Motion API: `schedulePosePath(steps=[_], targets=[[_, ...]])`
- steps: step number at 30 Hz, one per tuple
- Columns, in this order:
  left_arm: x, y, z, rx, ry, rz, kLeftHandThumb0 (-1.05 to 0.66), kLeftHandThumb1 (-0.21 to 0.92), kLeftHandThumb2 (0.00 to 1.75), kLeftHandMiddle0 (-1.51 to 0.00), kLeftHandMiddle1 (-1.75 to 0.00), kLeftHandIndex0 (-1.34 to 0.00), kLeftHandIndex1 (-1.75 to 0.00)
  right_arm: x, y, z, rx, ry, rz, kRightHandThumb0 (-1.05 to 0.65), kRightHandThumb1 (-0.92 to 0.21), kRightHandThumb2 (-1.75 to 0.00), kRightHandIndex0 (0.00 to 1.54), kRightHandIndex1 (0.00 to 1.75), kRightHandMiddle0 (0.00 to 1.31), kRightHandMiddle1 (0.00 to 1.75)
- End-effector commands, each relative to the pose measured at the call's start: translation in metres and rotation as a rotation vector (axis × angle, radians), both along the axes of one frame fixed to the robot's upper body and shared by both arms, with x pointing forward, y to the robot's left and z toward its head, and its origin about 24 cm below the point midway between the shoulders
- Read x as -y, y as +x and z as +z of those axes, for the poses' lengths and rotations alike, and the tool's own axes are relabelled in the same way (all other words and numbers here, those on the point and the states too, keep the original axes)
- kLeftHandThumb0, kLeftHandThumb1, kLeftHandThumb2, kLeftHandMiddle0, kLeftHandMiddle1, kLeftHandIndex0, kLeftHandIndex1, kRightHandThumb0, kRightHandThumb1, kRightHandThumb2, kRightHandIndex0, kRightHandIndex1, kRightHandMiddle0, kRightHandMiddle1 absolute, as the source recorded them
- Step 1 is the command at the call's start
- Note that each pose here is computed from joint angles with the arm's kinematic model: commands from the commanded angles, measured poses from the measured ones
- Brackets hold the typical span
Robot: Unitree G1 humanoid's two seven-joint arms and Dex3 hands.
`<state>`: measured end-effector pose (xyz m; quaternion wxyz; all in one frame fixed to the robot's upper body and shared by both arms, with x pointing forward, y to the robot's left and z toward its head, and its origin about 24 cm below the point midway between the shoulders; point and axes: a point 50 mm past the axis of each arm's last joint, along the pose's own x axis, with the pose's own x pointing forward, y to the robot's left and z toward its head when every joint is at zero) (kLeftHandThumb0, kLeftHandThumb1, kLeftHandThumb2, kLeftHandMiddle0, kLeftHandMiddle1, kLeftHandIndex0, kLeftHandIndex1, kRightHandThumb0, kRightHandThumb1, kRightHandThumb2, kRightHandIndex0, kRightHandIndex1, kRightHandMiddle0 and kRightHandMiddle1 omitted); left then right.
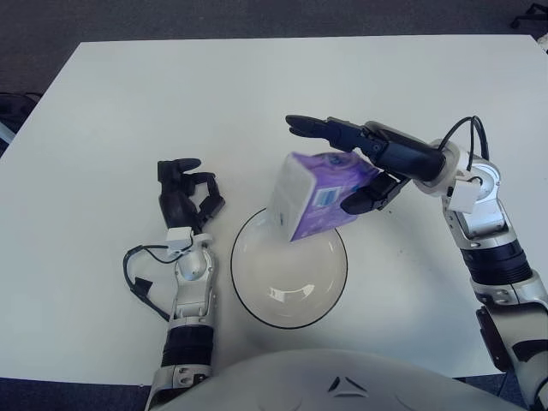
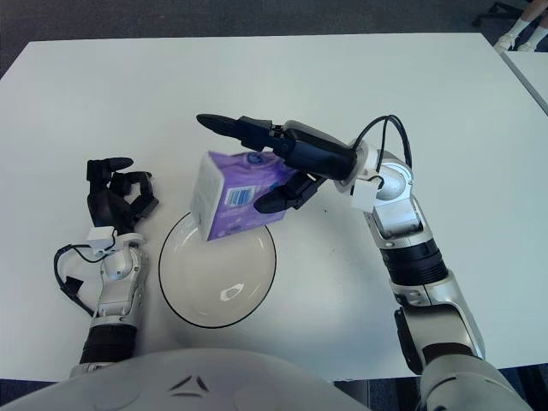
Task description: Put the tissue paper into the plate.
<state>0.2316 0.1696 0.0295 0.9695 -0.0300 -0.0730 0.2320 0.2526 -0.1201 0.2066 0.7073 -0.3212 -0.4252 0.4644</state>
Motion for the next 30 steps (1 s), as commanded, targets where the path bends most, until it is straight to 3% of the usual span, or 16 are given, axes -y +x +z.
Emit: schedulePosePath(steps=[1,5,15,22,25,30], targets=[[0.003,-0.022,-0.037,-0.169,-0.025,0.006,-0.01,0.52,1.02,-0.56,-1.53,-0.27,-1.75,0.002,-0.001,0.004,0.017,0.002,0.022,-0.57,-0.72,-0.78,0.0,0.0,0.0,0.0],[0.003,-0.021,-0.039,-0.193,-0.03,0.005,-0.01,0.53,0.99,-0.56,-1.5,-0.28,-1.75,-0.001,-0.002,0.001,-0.035,-0.013,0.049,-0.55,-0.71,-0.81,0.0,0.0,0.0,0.0],[0.004,-0.021,-0.04,-0.239,-0.039,0.008,-0.01,0.59,0.88,-0.53,-1.42,-0.3,-1.75,-0.006,-0.002,-0.002,-0.079,0.053,0.136,-0.71,-0.9,-0.63,0.0,0.0,0.0,0.0],[0.001,-0.021,-0.048,-0.277,-0.061,0.017,0.0,0.65,0.8,-0.53,-1.39,-0.26,-1.75,-0.01,-0.002,0.0,-0.051,-0.019,0.203,-0.5,-0.66,-0.86,0.0,0.0,0.0,0.0],[0.0,-0.02,-0.049,-0.278,-0.063,0.019,0.0,0.66,0.78,-0.53,-1.38,-0.25,-1.75,-0.01,-0.002,-0.001,-0.028,-0.06,0.23,-0.49,-0.61,-0.9,0.0,0.0,0.0,0.0],[0.001,-0.019,-0.05,-0.277,-0.07,0.018,0.0,0.7,0.74,-0.51,-1.38,-0.23,-1.75,-0.01,-0.002,-0.002,0.016,-0.092,0.231,-0.67,-0.8,-0.71,0.0,0.0,0.0,0.0]])
